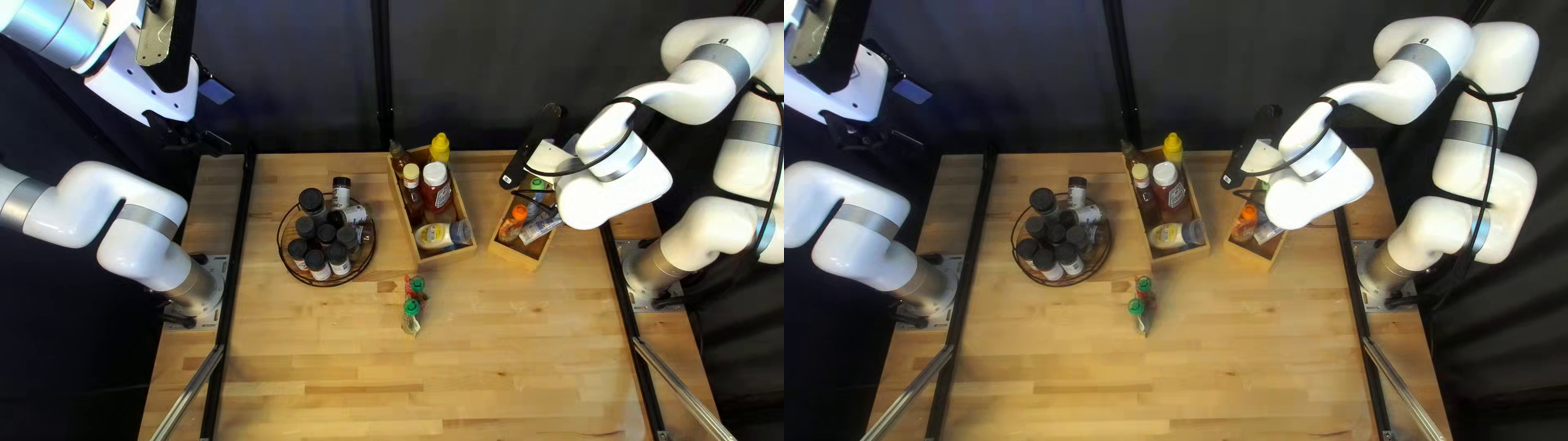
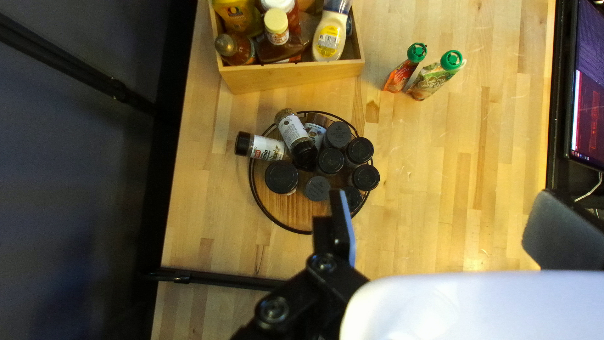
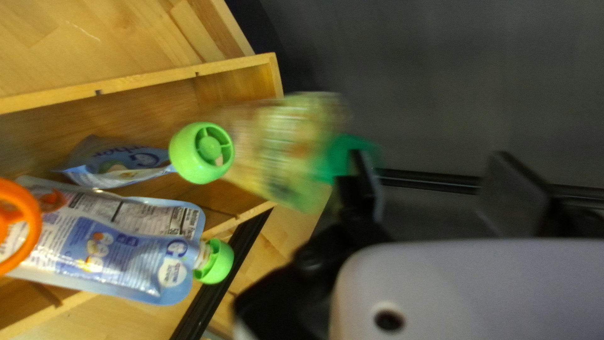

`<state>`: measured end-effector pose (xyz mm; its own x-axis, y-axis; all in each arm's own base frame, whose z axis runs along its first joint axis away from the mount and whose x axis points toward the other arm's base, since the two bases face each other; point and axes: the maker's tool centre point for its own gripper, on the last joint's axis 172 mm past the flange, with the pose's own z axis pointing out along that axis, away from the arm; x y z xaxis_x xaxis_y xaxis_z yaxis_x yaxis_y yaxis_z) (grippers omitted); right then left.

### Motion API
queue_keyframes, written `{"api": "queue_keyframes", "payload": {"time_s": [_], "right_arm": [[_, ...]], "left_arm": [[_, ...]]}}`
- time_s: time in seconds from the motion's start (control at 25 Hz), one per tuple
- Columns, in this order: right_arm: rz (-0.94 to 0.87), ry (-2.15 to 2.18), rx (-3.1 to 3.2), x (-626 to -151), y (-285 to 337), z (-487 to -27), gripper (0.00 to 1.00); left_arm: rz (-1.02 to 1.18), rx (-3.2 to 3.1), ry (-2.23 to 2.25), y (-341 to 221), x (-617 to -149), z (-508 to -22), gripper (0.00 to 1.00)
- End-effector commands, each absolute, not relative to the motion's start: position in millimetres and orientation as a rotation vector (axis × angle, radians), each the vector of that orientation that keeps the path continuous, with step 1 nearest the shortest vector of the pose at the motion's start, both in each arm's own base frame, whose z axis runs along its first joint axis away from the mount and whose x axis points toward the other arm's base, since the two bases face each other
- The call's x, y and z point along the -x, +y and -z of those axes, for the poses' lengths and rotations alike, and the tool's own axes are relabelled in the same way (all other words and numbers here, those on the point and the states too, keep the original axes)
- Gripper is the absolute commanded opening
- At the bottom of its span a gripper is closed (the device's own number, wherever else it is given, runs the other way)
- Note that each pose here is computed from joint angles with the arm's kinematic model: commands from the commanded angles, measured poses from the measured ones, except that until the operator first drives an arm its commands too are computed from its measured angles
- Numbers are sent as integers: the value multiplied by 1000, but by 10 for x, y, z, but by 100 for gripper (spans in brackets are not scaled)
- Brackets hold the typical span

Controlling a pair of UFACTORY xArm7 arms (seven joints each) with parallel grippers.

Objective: Separate condiments, baby food and spices and place it in 3 different racks/containers

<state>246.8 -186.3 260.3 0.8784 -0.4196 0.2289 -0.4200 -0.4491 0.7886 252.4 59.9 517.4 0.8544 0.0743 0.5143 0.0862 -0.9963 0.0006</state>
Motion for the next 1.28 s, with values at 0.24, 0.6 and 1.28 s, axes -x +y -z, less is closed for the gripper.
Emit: {"api": "queue_keyframes", "payload": {"time_s": [0.24,0.6,1.28], "right_arm": [[-181,-461,-2262,-2951,-1193,-3010,100],[-374,-195,-2600,-3747,-125,-3242,100],[-502,255,-2859,-4876,912,-2812,100]], "left_arm": [[832,3003,-130,599,-2524,-5174,100],[832,3003,-130,599,-2524,-5174,100],[832,3003,-130,599,-2524,-5174,100]]}}
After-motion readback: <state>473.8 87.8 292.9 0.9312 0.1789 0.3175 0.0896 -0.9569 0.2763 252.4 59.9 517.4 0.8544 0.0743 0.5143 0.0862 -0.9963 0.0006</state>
